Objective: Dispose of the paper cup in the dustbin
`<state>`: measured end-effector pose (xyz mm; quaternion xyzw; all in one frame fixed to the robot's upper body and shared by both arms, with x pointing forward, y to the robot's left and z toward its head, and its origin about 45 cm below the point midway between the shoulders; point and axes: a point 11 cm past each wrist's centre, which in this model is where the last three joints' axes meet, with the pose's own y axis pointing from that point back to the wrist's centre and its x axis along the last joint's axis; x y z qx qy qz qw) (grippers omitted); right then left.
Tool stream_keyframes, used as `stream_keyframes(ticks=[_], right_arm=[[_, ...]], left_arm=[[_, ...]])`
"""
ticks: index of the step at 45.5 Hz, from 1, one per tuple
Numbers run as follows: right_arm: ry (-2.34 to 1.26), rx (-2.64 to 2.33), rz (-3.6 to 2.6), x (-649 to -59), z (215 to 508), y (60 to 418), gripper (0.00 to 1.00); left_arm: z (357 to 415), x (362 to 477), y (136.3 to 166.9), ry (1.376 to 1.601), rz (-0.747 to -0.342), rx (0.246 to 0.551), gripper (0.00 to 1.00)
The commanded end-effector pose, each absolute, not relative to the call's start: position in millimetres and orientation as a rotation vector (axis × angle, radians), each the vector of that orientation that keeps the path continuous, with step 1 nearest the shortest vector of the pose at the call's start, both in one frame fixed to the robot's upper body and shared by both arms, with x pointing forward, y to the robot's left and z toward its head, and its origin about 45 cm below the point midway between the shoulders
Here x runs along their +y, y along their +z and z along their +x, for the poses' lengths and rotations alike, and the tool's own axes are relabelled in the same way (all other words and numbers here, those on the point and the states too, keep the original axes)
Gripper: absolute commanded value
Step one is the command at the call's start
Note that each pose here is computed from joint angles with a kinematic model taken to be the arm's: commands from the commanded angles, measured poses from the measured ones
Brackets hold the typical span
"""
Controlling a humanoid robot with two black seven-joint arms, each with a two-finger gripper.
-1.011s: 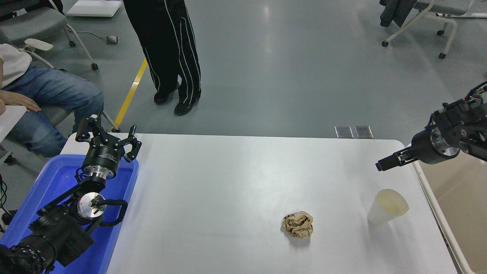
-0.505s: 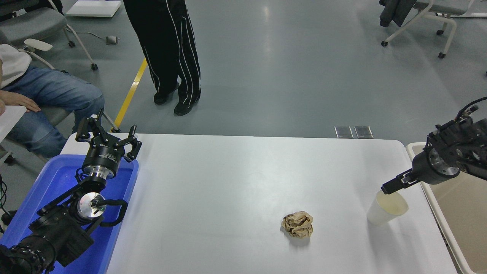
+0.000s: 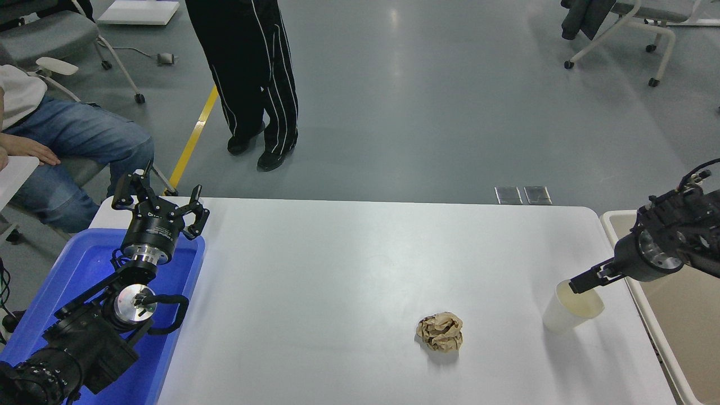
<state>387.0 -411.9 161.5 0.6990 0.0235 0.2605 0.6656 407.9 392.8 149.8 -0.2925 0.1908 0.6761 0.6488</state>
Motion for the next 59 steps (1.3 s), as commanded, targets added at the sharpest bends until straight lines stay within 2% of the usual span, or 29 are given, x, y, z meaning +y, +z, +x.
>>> stream_keyframes(ticks=[1, 7, 9, 19, 21, 45, 52, 55, 59], right_arm=[[0.588, 0.001, 1.581, -419.1, 384.4, 144.1, 0.89], [0.606, -0.013, 1.577, -421.0, 382.8, 135.0, 0.83], [0.605, -0.012, 1.576, -421.3, 382.6, 134.9, 0.73], [0.592, 0.013, 1.569, -422.3, 380.5, 135.1, 0.08], [0.592, 0.012, 1.567, -422.6, 380.8, 135.4, 0.00], [0.595, -0.003, 1.593, -419.3, 384.8, 142.0, 0.00], [0.621, -0.013, 1.616, -415.1, 392.1, 153.6, 0.00], [0.642, -0.032, 1.630, -411.2, 399.6, 164.4, 0.00], [0.660, -0.077, 1.652, -411.1, 407.9, 181.9, 0.00]], left_arm=[[408.0, 392.8, 149.9, 1.537, -0.665, 0.433, 1.00], [408.0, 392.8, 149.9, 1.537, -0.665, 0.433, 1.00], [408.0, 392.8, 149.9, 1.537, -0.665, 0.433, 1.00], [408.0, 392.7, 149.8, 1.536, -0.664, 0.434, 1.00], [408.0, 392.8, 149.9, 1.537, -0.665, 0.433, 1.00], [408.0, 392.7, 149.8, 1.536, -0.664, 0.434, 1.00], [408.0, 392.8, 149.9, 1.537, -0.665, 0.433, 1.00], [407.5, 393.0, 149.3, 1.538, -0.664, 0.434, 1.00], [408.0, 392.8, 149.9, 1.537, -0.665, 0.433, 1.00]])
